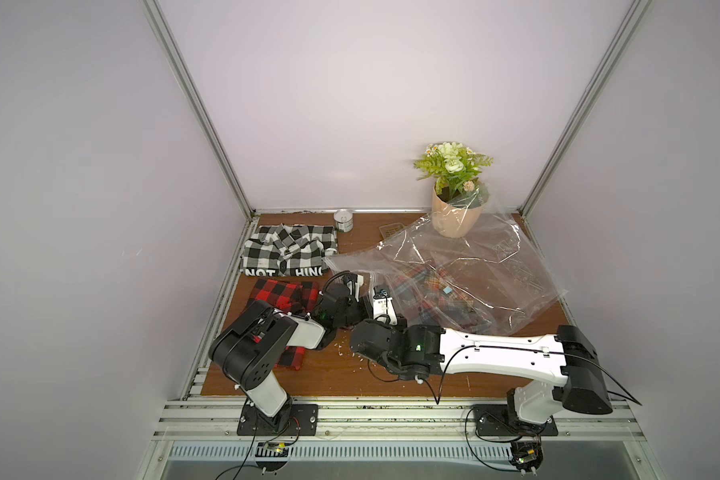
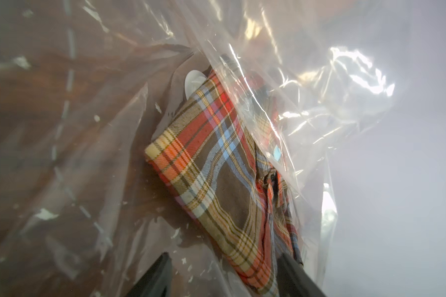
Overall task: Take the shirt out of the vacuum bag
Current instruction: Take out the shirt from the vacuum bag.
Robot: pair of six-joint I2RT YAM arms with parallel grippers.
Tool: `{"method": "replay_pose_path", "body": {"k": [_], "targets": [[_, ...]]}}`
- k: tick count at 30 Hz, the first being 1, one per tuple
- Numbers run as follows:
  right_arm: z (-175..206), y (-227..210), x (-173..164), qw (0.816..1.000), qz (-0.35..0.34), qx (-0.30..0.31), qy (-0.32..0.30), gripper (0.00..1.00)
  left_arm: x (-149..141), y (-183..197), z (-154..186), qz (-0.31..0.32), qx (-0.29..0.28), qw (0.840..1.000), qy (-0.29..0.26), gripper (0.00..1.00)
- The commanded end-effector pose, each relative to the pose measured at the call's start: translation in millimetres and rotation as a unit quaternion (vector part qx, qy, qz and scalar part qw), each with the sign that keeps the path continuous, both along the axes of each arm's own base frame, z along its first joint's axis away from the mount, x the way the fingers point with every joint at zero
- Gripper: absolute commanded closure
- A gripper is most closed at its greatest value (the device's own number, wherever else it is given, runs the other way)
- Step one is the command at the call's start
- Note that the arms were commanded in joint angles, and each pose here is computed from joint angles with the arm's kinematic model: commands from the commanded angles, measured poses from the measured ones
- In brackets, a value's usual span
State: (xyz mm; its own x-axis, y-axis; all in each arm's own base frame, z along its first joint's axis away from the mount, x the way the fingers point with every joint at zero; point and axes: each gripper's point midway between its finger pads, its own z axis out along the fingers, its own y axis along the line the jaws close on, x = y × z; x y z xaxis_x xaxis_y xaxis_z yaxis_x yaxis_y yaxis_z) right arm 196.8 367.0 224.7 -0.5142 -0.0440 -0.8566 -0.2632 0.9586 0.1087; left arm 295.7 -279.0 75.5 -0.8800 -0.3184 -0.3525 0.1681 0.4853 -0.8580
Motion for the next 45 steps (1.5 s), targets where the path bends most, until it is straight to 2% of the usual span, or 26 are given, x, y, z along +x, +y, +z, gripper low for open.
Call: {"method": "replay_pose_path", "body": {"k": [1, 8, 24, 29, 40, 42, 45], "targets": [[18, 0, 1, 0.999, 0.0, 0.031, -0.008, 1.0, 7, -9, 9, 0.006, -0.025, 1.0, -0.011, 0.31], [19, 2, 0, 0.999, 0.004, 0.037, -0.007, 1.0, 13, -17, -2, 0.015, -0.038, 0.999, 0.007, 0.3], [18, -3, -2, 0.999, 0.007, 0.05, -0.003, 1.0, 31, -36, -5, 0.015, -0.043, 0.999, -0.005, 0.31], [21, -4, -2, 0.998, 0.009, 0.057, -0.005, 1.0, 33, -39, -17, 0.01, -0.036, 0.999, 0.002, 0.39], [27, -3, -5, 0.996, 0.02, 0.086, -0.003, 1.0, 40, -49, -8, -0.001, -0.044, 0.999, -0.012, 0.54], [25, -4, -5, 0.996, 0.02, 0.087, -0.001, 1.0, 42, -51, -8, -0.004, -0.045, 0.999, -0.014, 0.6], [26, -3, -7, 0.995, 0.026, 0.099, 0.003, 1.0, 46, -55, -5, -0.007, -0.048, 0.999, -0.019, 0.75]]}}
